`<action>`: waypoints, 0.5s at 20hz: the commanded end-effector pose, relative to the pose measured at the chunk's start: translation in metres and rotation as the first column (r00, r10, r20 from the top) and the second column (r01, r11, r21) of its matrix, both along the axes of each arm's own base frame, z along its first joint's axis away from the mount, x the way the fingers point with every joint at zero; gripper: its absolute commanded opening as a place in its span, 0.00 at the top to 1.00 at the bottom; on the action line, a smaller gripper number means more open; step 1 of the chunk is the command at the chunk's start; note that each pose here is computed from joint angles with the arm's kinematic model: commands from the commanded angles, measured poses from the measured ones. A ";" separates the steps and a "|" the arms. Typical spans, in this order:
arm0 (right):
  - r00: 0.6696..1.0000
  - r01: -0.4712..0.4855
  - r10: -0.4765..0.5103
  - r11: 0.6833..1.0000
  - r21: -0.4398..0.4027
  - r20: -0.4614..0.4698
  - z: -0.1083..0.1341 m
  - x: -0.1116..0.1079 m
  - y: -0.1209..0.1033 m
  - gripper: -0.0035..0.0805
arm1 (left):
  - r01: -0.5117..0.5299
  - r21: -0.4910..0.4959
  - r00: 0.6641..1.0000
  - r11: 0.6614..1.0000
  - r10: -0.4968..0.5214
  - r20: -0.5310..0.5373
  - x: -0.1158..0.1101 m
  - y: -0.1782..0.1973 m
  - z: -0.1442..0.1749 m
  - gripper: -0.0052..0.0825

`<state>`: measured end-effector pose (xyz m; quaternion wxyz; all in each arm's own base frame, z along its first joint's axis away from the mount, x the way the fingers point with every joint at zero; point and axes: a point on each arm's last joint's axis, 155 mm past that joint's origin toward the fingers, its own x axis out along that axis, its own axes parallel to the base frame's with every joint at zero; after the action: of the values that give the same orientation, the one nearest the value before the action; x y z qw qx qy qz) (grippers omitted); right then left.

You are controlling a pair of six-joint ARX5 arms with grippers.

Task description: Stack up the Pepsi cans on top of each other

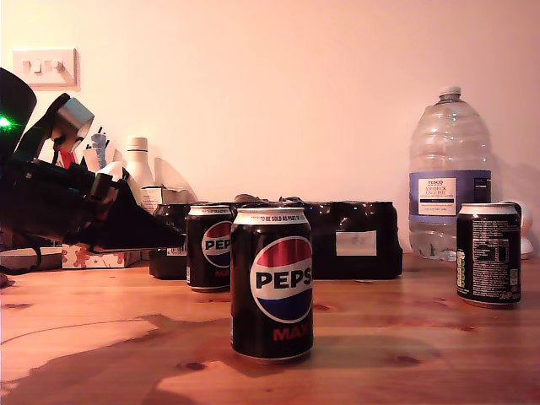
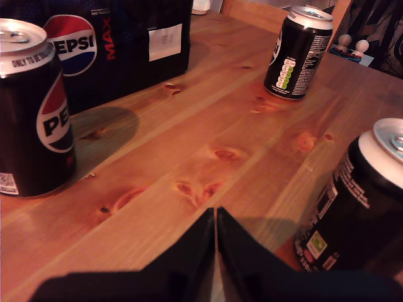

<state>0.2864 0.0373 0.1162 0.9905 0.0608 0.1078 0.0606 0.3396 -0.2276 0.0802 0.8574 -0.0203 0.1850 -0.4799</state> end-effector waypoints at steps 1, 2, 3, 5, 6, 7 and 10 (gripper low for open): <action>1.000 0.013 -0.013 1.000 -0.001 0.021 0.002 0.000 -0.003 0.26 | 0.007 -0.004 1.000 1.000 -0.007 0.001 -0.006 0.000 0.001 0.97; 0.999 0.041 -0.041 0.999 0.003 0.026 0.003 0.002 -0.007 0.07 | 0.007 -0.006 1.000 1.000 -0.007 0.006 -0.006 -0.001 0.001 0.97; 0.998 0.055 -0.055 0.998 0.015 0.023 0.002 0.002 -0.009 0.01 | 0.007 -0.006 1.000 1.000 -0.007 0.008 -0.006 -0.001 0.002 0.97; 0.998 0.062 -0.062 0.997 0.046 0.006 -0.001 0.002 -0.009 0.02 | 0.007 -0.007 1.000 1.000 -0.007 0.012 -0.005 -0.001 0.003 0.97; 0.998 0.057 -0.057 0.997 0.042 -0.006 -0.004 0.002 -0.008 0.02 | 0.007 -0.007 1.000 1.000 -0.007 0.012 -0.005 -0.001 0.003 0.96; 0.999 0.037 -0.036 0.999 0.040 -0.022 -0.009 0.002 -0.005 0.02 | 0.007 -0.008 1.000 1.000 -0.007 0.013 -0.005 -0.001 0.003 0.97; 0.999 0.020 -0.020 1.000 0.003 -0.047 -0.018 0.005 -0.003 0.02 | 0.007 -0.008 1.000 1.000 -0.007 0.013 -0.005 -0.001 0.003 0.97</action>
<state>0.2927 0.0347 0.1038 0.9879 0.0762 0.1263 0.0482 0.3408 -0.2280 0.0831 0.8586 -0.0187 0.1777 -0.4804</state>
